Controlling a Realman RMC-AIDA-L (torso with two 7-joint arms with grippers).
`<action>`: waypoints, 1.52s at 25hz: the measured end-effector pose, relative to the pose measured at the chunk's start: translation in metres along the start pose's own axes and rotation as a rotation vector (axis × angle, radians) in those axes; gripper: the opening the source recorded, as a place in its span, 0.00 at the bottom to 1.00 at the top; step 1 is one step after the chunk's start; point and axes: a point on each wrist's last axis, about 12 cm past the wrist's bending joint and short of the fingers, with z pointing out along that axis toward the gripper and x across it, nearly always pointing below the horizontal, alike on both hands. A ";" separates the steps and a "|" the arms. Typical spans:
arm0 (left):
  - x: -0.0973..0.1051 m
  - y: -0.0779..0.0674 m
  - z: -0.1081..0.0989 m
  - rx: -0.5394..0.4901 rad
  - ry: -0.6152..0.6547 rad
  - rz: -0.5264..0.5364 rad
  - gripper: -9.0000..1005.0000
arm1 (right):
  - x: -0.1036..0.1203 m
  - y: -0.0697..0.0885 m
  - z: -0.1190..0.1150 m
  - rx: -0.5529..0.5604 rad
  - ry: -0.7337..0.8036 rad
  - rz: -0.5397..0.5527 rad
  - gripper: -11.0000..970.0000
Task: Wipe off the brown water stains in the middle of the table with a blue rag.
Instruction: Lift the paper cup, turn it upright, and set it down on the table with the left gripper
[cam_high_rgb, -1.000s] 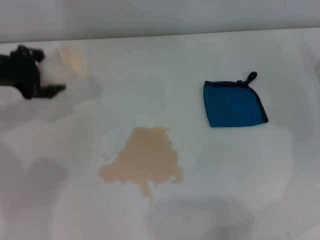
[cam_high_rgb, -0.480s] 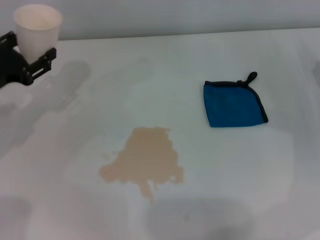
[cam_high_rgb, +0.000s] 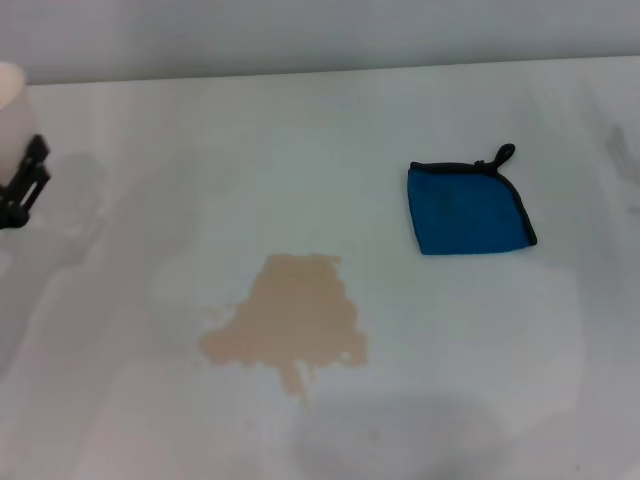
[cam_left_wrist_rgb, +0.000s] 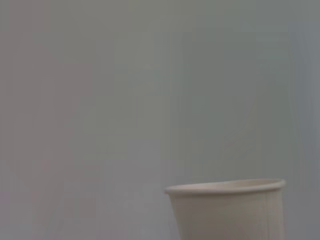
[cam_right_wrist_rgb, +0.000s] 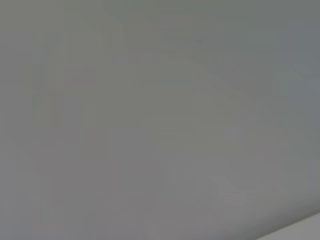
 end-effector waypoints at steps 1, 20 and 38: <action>0.003 0.000 -0.002 -0.032 0.007 -0.015 0.64 | 0.000 0.001 0.000 -0.005 -0.001 -0.002 0.90; 0.035 -0.013 0.008 -0.162 0.235 -0.091 0.64 | 0.006 0.006 -0.007 -0.061 0.006 0.011 0.90; 0.041 -0.027 0.027 -0.115 0.349 0.012 0.63 | 0.009 0.009 -0.011 -0.090 0.015 -0.004 0.90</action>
